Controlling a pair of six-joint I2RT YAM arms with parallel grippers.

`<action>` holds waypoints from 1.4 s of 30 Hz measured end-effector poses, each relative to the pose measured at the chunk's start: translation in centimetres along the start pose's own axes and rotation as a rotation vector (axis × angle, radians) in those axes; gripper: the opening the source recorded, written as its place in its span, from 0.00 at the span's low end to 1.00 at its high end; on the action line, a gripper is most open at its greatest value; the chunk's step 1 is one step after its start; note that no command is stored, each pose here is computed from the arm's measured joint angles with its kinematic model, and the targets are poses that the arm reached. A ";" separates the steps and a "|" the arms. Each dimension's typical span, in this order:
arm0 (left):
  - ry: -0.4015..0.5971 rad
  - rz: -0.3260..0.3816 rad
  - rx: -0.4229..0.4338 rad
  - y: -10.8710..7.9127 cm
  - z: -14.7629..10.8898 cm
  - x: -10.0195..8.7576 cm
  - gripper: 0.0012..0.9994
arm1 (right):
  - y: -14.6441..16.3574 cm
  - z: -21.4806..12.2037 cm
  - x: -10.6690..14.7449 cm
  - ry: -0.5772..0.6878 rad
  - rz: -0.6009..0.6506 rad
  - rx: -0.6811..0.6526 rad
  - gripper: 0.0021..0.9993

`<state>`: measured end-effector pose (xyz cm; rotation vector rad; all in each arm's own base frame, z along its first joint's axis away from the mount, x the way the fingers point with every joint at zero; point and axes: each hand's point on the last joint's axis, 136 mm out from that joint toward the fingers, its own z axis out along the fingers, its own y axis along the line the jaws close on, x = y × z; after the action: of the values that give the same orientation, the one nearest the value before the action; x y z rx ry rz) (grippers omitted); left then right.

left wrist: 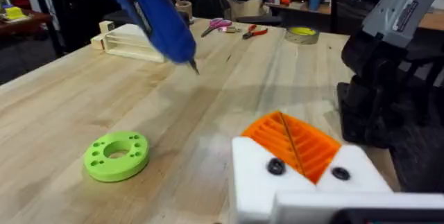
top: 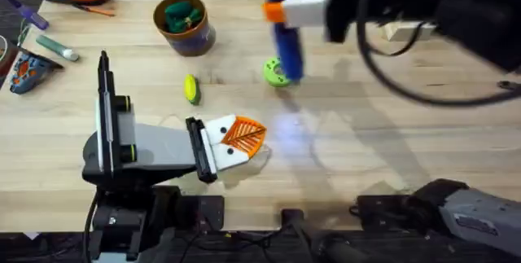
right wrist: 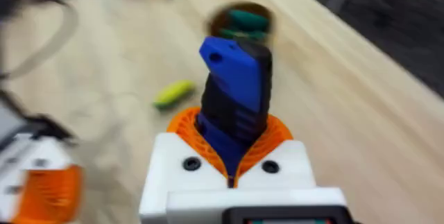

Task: Pick up the gripper from the table and insert it into the empty holder that is missing its gripper. Then pick up a screw, insert it into the mounting hole, and use the screwdriver to tighten it. Finally, clean up the table by picking up the vegetable and placing it into the bucket.

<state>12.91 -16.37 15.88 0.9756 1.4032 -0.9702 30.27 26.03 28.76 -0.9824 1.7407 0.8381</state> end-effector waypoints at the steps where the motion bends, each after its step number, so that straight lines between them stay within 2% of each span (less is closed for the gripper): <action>1: 0.000 0.000 0.000 0.0 0.0 0.0 0.01 | -1.2 -0.7 0.3 0.028 -0.006 0.047 0.02; 6: 0.000 0.000 0.000 0.0 0.0 0.0 0.01 | -5.8 -4.2 -0.4 0.111 -0.107 0.242 0.02; 11: 0.000 0.000 0.000 0.0 0.0 0.0 0.01 | -8.8 -6.6 -1.1 0.154 -0.259 0.357 0.02; 19: 0.000 0.000 0.000 0.0 0.0 0.0 0.01 | -10.7 -8.5 4.9 0.482 -0.454 0.392 0.02; 25: 0.000 0.000 0.000 0.0 0.0 0.0 0.01 | -11.7 -8.4 12.0 0.765 -0.545 0.224 0.02; 28: 0.000 0.000 0.000 0.0 0.0 0.0 0.01 | -12.2 -8.3 14.8 0.851 -0.588 0.129 0.02; 35: 0.000 0.000 0.000 0.0 0.0 0.0 0.01 | -13.0 -8.9 19.7 0.981 -0.689 -0.088 0.02; 42: 0.000 0.000 0.000 0.0 0.0 0.0 0.01 | -13.4 -8.2 23.2 1.020 -0.773 -0.262 0.02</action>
<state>12.92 -16.37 15.87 0.9754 1.4034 -0.9699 33.39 7.27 8.20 -2.3304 1.7652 -0.0019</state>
